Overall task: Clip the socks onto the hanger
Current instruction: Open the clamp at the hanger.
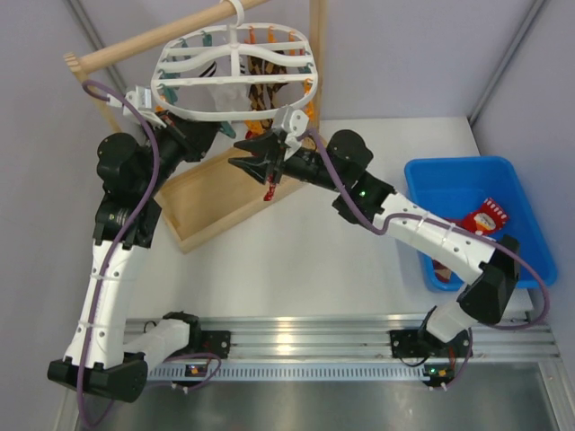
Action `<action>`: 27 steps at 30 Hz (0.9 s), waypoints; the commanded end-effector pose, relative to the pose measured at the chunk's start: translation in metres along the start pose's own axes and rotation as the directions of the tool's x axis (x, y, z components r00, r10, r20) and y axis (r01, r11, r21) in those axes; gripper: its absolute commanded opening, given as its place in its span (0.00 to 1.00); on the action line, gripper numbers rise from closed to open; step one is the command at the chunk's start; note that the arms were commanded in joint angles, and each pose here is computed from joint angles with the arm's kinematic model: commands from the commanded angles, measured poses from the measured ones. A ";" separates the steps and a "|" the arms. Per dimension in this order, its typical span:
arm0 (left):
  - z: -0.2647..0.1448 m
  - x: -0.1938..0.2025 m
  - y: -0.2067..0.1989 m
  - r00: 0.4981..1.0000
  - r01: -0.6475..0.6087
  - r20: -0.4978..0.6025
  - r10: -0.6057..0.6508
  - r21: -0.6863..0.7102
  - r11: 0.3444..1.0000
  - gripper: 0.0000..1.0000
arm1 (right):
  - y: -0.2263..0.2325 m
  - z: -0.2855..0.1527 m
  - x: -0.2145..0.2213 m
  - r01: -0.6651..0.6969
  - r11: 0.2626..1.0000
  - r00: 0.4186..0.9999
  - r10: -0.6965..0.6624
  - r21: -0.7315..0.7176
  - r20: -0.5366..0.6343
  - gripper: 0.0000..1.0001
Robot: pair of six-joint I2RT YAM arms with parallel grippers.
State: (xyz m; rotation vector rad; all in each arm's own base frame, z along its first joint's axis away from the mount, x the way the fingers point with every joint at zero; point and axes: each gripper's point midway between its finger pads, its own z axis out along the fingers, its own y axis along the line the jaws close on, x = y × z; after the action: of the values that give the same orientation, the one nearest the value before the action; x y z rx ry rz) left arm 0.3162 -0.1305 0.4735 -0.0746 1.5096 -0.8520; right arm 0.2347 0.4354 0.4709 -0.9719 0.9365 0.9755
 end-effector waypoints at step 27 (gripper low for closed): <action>-0.010 0.000 -0.027 0.998 -0.034 -0.040 0.039 0.113 0.993 0.00 | -0.066 0.028 0.013 0.117 0.973 0.992 -0.125 0.199 0.029 0.35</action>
State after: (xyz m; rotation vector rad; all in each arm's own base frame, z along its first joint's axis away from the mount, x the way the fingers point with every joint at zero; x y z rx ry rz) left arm 0.3111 -0.1360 0.4722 -0.0202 1.5257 -0.8625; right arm 0.3028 0.4531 0.4492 -0.8792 0.9692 0.7901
